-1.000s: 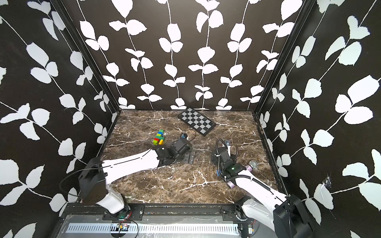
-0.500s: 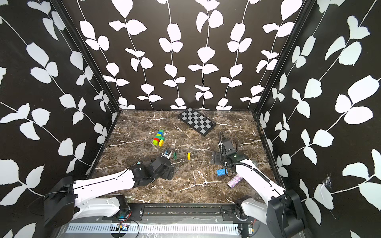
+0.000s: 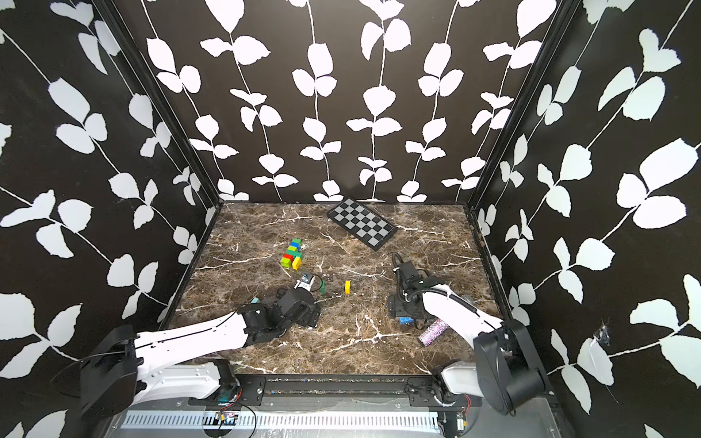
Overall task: Assemble the letter h with lego
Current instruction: Move the lego brick at the center of the board.
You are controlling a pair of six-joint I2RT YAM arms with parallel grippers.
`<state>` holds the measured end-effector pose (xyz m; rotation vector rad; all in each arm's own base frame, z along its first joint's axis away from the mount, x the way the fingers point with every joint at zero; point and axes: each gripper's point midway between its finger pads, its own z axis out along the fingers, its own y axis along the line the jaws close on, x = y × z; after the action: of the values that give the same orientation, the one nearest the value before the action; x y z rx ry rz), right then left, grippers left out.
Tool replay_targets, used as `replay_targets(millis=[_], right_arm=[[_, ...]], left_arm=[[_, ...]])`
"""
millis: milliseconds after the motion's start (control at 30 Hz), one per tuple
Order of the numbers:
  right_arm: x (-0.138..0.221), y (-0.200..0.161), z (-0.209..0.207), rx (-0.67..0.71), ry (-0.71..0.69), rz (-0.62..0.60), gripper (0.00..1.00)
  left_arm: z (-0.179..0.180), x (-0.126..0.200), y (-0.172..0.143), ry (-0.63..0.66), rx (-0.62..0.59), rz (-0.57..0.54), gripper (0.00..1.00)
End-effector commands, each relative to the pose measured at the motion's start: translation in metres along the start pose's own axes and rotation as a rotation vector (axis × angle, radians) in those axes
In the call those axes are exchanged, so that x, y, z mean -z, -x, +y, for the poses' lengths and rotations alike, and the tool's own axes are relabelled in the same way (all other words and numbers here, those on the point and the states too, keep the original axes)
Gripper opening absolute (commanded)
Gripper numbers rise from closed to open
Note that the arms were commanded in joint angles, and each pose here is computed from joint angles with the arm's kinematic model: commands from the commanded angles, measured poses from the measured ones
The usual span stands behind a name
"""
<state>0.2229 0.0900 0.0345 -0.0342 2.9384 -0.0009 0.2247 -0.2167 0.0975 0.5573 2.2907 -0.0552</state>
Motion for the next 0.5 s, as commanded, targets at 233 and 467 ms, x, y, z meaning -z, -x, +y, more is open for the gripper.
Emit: replay_targets(millis=[233, 467], right_arm=[[-0.0115, -0.0037, -0.001, 0.054, -0.048, 0.04, 0.94], [-0.0152, -0.0023, 0.0016, 0.069, -0.046, 0.06, 0.91]], left_arm=[[-0.0023, 0.0031, 0.0099, -0.002, 0.002, -0.014, 0.99], [-0.0032, 0.0024, 0.0104, -0.005, 0.004, -0.016, 0.99]])
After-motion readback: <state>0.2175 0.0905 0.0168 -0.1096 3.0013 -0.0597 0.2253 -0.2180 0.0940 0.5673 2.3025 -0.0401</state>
